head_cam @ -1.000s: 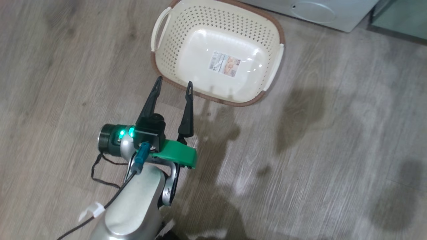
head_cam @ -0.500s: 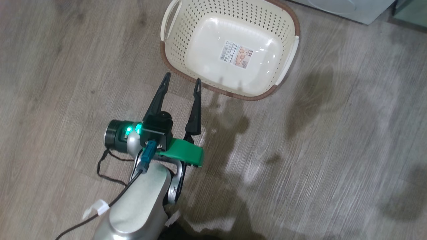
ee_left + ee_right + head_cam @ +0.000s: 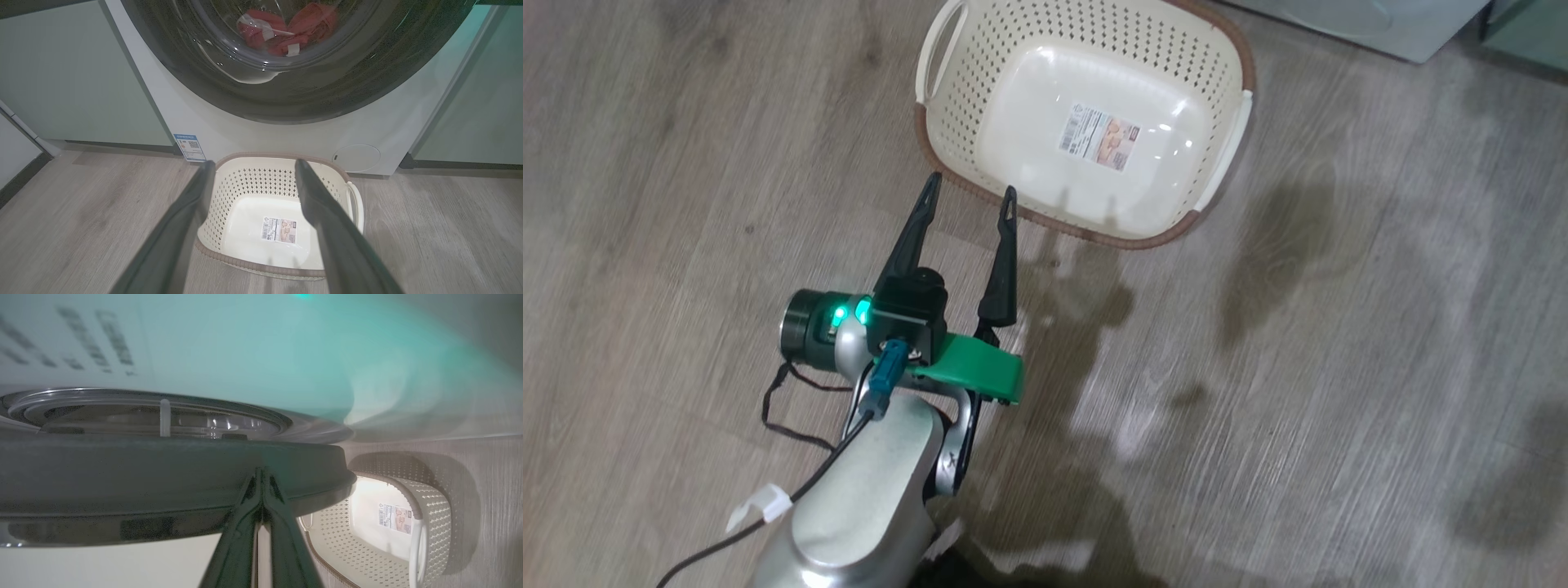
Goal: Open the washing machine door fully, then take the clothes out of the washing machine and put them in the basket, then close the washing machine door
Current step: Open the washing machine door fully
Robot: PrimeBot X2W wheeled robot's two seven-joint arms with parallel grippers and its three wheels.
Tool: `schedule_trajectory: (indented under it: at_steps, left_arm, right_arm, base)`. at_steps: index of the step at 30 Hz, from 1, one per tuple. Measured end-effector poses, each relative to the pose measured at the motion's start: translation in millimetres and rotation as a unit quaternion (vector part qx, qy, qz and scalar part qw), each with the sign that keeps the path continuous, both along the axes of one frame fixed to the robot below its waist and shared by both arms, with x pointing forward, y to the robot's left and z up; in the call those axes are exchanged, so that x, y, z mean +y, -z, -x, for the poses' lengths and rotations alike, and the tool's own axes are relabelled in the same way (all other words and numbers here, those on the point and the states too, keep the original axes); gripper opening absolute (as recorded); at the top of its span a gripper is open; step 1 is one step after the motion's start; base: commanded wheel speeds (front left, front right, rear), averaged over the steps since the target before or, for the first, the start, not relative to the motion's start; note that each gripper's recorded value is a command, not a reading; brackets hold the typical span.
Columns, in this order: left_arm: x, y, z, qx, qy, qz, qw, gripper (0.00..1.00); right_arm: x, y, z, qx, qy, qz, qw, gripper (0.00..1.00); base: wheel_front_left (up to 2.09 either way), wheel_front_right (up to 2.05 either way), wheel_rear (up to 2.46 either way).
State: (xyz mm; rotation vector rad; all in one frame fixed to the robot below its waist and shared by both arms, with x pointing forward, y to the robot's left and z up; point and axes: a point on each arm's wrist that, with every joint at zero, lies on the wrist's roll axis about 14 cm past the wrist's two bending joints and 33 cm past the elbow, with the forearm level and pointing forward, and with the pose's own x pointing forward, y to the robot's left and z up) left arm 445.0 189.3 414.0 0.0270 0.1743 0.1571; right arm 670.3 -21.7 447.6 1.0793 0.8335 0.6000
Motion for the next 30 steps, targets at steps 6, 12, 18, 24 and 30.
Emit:
schedule_trajectory:
  at_steps: [6, 12, 18, 24, 30]
  left_arm:
    - [-0.3, -10.0, -0.2, -0.012, 0.000, 0.002, 1.000, 1.00]
    - [4.6, -24.1, -0.4, -0.031, -0.005, -0.001, 1.000, 1.00]
    - [12.0, -32.9, 13.2, -0.038, -0.012, -0.003, 0.999, 1.00]
    - [22.0, -44.5, 22.8, -0.053, -0.027, -0.001, 0.998, 1.00]
    - [29.9, -48.9, 36.5, -0.056, -0.035, -0.005, 0.998, 1.00]
  right_arm:
    - [6.2, 4.8, 27.6, 0.014, -0.031, 0.010, 0.999, 0.00]
    - [14.9, 8.7, 55.2, 0.030, -0.051, 0.008, 0.998, 0.00]
    - [29.6, 5.1, 98.2, 0.048, -0.077, -0.010, 0.996, 0.00]
    - [42.4, -2.2, 135.1, 0.053, -0.106, -0.016, 0.993, 0.00]
    - [50.4, -7.5, 174.8, 0.063, -0.126, -0.026, 0.990, 0.00]
  base:
    - [0.00, 0.00, 0.00]
    - [0.00, 0.00, 0.00]
    - [0.00, 0.00, 0.00]
    - [0.00, 0.00, 0.00]
    - [0.00, 0.00, 0.00]
